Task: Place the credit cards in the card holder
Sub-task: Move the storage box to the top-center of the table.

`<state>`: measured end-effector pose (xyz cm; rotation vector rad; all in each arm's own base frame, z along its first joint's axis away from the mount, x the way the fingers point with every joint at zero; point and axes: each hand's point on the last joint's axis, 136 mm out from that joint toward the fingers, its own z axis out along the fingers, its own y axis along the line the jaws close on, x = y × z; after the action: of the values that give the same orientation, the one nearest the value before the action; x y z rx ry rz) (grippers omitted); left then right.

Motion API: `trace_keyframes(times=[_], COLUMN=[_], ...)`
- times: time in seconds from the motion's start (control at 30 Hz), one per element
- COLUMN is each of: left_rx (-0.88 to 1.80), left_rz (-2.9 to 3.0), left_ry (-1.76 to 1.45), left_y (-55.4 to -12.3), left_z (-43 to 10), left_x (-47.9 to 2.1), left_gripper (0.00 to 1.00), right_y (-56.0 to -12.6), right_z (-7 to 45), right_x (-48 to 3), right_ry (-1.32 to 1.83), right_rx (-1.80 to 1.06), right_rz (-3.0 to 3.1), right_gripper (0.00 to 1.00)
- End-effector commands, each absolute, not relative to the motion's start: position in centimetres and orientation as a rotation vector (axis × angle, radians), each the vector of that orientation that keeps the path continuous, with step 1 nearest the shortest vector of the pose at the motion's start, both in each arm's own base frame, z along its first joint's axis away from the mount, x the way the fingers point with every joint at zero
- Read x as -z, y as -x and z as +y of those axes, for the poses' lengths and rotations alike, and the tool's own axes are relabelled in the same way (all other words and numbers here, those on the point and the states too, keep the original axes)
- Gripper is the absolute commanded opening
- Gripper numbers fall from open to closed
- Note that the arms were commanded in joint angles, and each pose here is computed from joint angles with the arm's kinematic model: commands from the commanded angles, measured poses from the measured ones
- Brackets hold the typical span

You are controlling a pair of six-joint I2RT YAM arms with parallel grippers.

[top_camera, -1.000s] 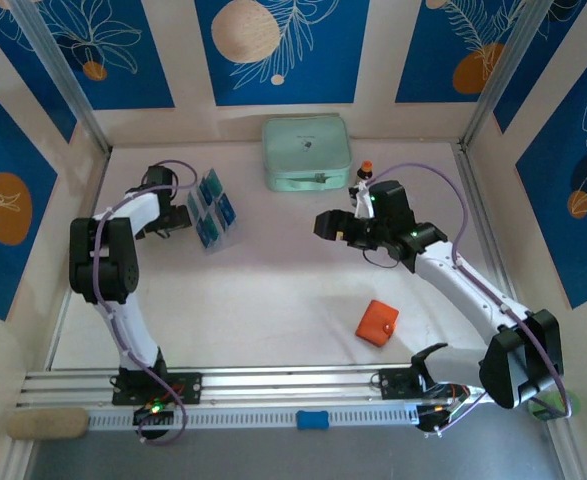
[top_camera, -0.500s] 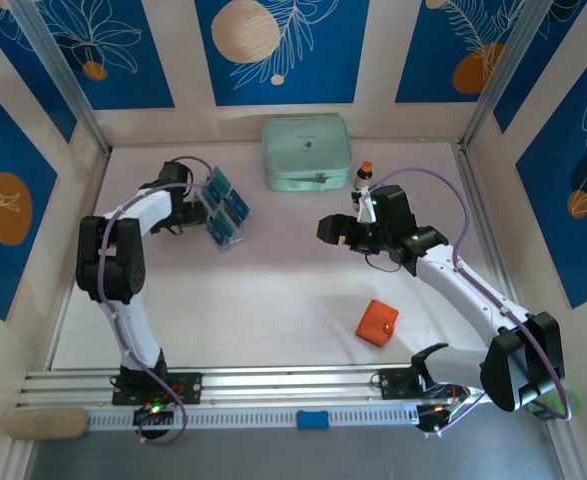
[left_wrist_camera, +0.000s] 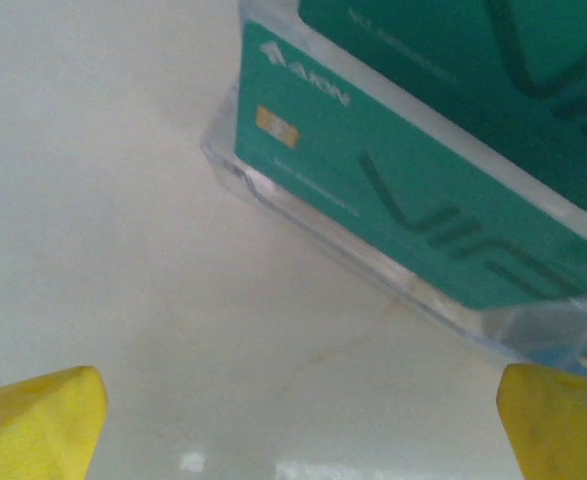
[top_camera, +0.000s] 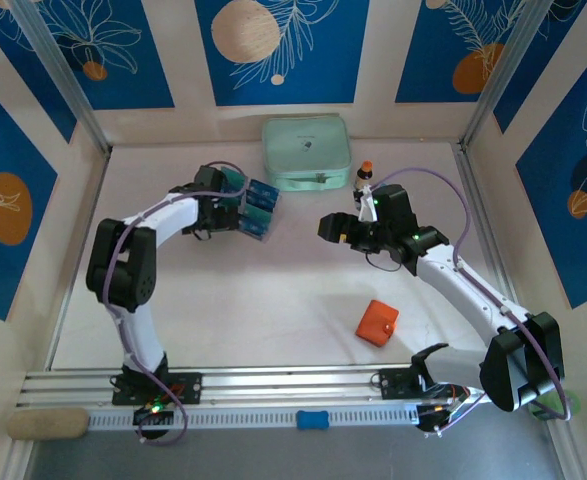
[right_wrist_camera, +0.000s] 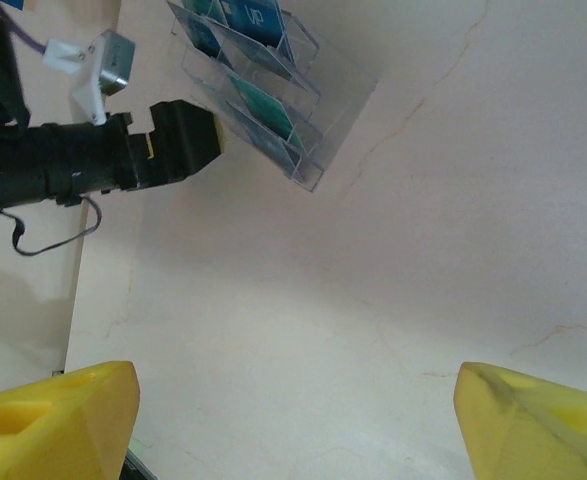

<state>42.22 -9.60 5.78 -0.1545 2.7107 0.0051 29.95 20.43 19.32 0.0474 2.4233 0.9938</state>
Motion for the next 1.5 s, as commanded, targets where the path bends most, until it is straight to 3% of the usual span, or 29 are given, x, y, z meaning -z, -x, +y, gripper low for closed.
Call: trace_keyframes(times=[0.0,0.17,0.37,0.7,1.1,1.47], left_rx=[0.108,0.285,0.575,0.966,1.040,1.103], left_rz=[2.619,2.506,2.346,2.173,2.166,2.156], left_ry=[0.227,0.302,0.384,0.724,0.798,0.756], left_y=[-41.5,-43.2,-48.5,-55.6,-55.6,-54.5], left_z=[-9.7,-9.1,-7.8,-6.4,-7.7,-9.9], left_x=[-9.7,-13.4,-16.0,-13.1,-9.5,-9.4], left_gripper=[1.00,1.00,1.00,1.00,1.00,1.00], right_y=[-29.8,-29.9,-29.6,-29.0,-28.7,-28.0], right_z=[20.4,20.7,20.4,18.8,16.9,16.3], right_x=[-18.8,-18.7,-17.9,-17.7,-18.3,-18.3], right_ry=[-0.060,-0.050,-0.052,-0.088,-0.144,-0.164], right_rx=[-1.010,-1.024,-1.015,-0.989,-1.004,-1.013], right_rz=[2.430,2.434,2.462,2.479,2.450,2.439], right_gripper=[0.83,0.83,0.83,0.83,0.83,0.83])
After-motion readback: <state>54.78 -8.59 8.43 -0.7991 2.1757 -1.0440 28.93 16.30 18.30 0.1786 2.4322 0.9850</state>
